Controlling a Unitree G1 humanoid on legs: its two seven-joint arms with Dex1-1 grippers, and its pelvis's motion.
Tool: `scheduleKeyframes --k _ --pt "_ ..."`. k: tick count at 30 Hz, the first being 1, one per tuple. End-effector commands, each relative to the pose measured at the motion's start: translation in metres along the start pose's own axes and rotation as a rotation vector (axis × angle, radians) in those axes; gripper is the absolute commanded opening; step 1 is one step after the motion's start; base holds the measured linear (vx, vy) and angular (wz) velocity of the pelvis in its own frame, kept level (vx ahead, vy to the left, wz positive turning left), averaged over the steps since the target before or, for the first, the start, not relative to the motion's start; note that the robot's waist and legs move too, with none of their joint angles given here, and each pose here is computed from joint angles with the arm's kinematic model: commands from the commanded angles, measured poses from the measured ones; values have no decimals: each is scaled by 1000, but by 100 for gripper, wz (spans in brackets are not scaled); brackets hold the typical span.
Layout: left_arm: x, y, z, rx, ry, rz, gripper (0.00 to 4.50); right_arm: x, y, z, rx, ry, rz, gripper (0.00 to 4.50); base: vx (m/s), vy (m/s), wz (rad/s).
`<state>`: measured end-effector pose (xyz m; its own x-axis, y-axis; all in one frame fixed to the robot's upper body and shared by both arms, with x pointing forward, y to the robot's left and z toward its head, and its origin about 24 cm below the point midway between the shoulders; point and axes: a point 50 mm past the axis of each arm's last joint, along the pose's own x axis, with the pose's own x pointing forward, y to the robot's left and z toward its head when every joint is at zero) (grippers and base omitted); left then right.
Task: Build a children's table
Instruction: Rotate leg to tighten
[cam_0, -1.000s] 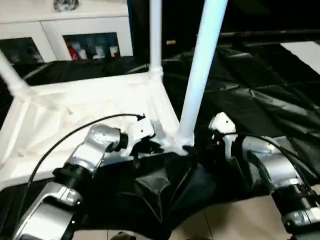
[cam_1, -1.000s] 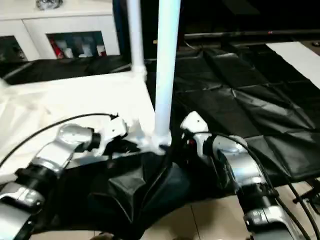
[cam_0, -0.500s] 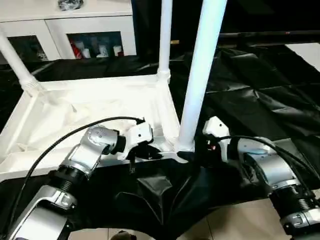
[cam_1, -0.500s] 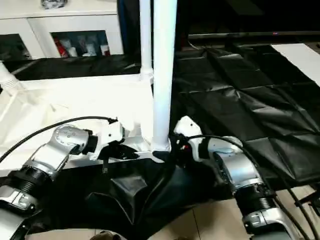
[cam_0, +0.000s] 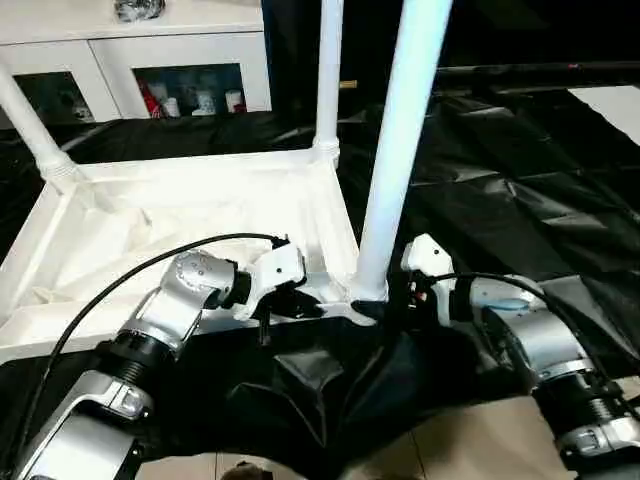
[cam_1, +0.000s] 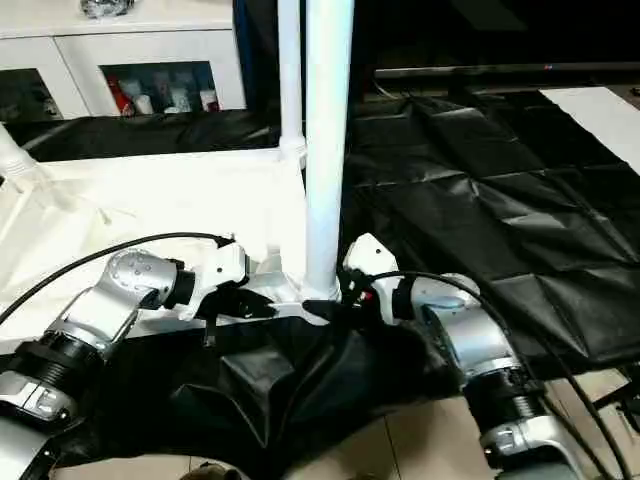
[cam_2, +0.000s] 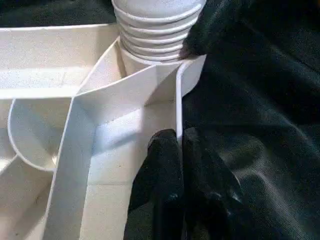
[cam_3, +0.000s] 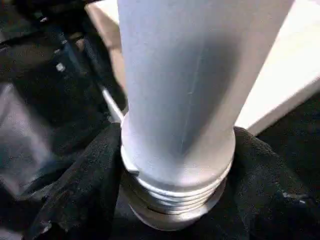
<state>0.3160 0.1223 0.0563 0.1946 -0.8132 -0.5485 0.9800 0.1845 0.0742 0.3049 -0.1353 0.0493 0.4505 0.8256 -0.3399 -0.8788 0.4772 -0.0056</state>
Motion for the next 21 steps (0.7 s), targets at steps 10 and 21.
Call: scheduleKeyframes --k 10,21 --pt "46 26 39 -141 -31 354 0 63 -11 7 252 -67 -520 273 0 0 0" --pt "52 15 41 -72 -72 280 0 71 -10 19 205 -111 -448 385 0 0 0"
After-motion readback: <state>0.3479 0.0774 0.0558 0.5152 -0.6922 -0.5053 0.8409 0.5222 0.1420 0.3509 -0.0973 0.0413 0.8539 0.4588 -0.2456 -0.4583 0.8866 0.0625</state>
